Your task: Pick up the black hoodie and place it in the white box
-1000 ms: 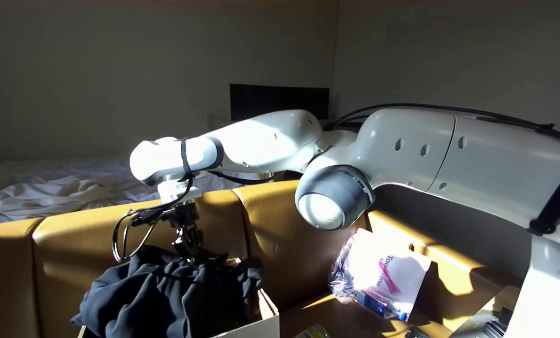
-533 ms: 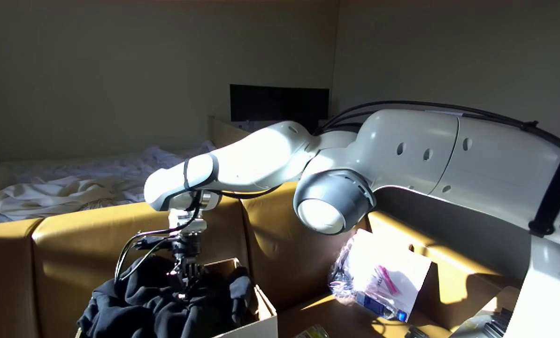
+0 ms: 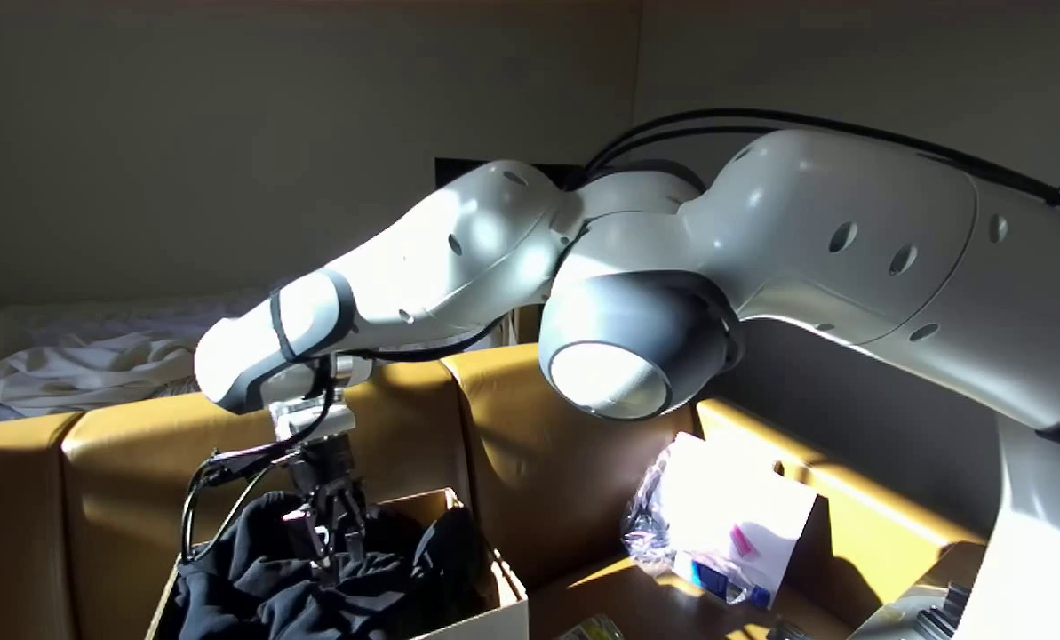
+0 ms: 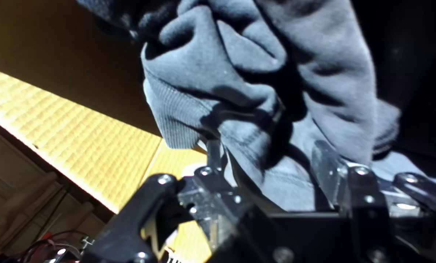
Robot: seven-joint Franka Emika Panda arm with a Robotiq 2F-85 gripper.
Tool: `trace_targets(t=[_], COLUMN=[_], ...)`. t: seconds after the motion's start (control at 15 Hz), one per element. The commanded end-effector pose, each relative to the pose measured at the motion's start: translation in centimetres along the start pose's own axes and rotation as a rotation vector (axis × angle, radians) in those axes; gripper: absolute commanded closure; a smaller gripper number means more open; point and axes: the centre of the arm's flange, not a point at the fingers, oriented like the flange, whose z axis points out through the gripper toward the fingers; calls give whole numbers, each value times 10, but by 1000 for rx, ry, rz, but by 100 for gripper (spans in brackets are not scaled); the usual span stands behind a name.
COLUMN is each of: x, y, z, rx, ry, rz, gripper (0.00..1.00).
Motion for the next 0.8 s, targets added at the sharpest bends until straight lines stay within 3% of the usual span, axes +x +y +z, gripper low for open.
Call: trace_targets(t=[0.0, 0.2, 0.4, 0.73], x=[43, 53, 79, 194], y=[25, 42, 60, 70], z=[-84, -169, -251, -353], rx=[173, 239, 245, 190], ry=[39, -81, -50, -2], rz=[-26, -79, 0, 240], gripper=[5, 0, 0, 0])
